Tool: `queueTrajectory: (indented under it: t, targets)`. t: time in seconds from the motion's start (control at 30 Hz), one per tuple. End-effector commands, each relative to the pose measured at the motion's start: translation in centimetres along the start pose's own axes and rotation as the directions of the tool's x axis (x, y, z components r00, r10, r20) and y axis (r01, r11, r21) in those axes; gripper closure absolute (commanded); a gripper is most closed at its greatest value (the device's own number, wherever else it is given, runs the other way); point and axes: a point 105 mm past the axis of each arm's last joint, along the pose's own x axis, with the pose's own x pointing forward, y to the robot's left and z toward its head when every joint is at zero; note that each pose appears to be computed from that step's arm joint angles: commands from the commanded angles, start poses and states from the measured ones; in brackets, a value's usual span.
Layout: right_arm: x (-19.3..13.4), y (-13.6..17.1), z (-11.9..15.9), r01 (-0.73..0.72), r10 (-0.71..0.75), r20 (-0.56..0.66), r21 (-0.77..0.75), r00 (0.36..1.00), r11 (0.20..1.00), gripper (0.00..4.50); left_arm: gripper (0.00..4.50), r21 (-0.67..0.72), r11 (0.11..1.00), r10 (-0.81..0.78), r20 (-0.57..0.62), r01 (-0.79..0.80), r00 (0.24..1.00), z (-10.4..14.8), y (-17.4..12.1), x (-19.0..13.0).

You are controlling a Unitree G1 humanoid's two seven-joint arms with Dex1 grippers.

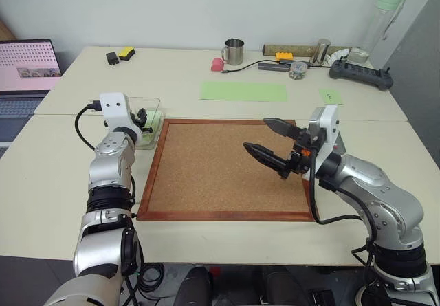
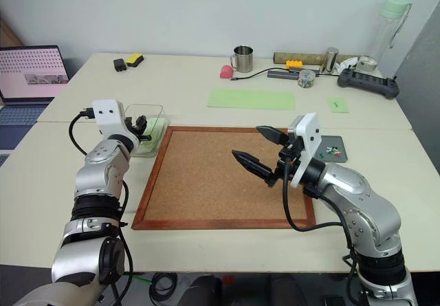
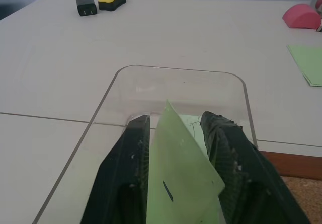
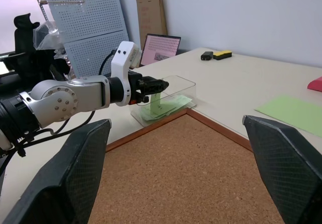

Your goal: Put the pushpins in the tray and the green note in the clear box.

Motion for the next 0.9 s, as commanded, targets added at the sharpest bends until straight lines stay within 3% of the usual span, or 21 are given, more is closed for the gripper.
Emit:
queueTrajectory:
  t: [0.03,0.2,0.33,0.47,0.53,0.73,0.9]
  targets:
    - [-0.4,-0.5,1.0,0.027,-0.026,0.031,-0.049,0.999,0.998,0.09,1.67,0.075,0.997,0.000,0.145,-0.011,0.989,4.3,0.6,-0.2]
    - [-0.7,-1.7,1.4,0.074,-0.071,0.039,-0.083,0.997,0.994,0.09,0.78,0.159,0.986,-0.084,0.231,0.047,0.969,7.3,-0.7,-0.5]
    - [-1.0,-3.3,1.2,0.132,-0.130,0.025,-0.120,0.991,0.984,0.09,0.01,0.219,0.953,-0.259,0.232,0.209,0.938,8.0,-3.2,-0.6]
    - [-2.2,-5.2,0.1,0.201,-0.211,-0.040,-0.184,0.977,0.962,0.09,0.01,0.314,0.828,-0.517,0.109,0.464,0.849,6.4,-6.7,-1.8]
    - [-2.9,-5.6,-0.7,0.199,-0.221,-0.085,-0.211,0.972,0.957,0.09,0.01,0.350,0.701,-0.660,-0.014,0.622,0.751,4.5,-8.5,-3.3]
    - [-4.5,-5.3,-2.1,0.133,-0.170,-0.190,-0.190,0.967,0.973,0.09,0.01,0.315,0.457,-0.815,-0.226,0.832,0.534,1.5,-9.5,-7.5]
    - [-5.4,-4.8,-3.0,0.092,-0.132,-0.244,-0.171,0.961,0.981,0.09,0.01,0.312,0.428,-0.816,-0.270,0.848,0.511,1.3,-8.4,-8.1]
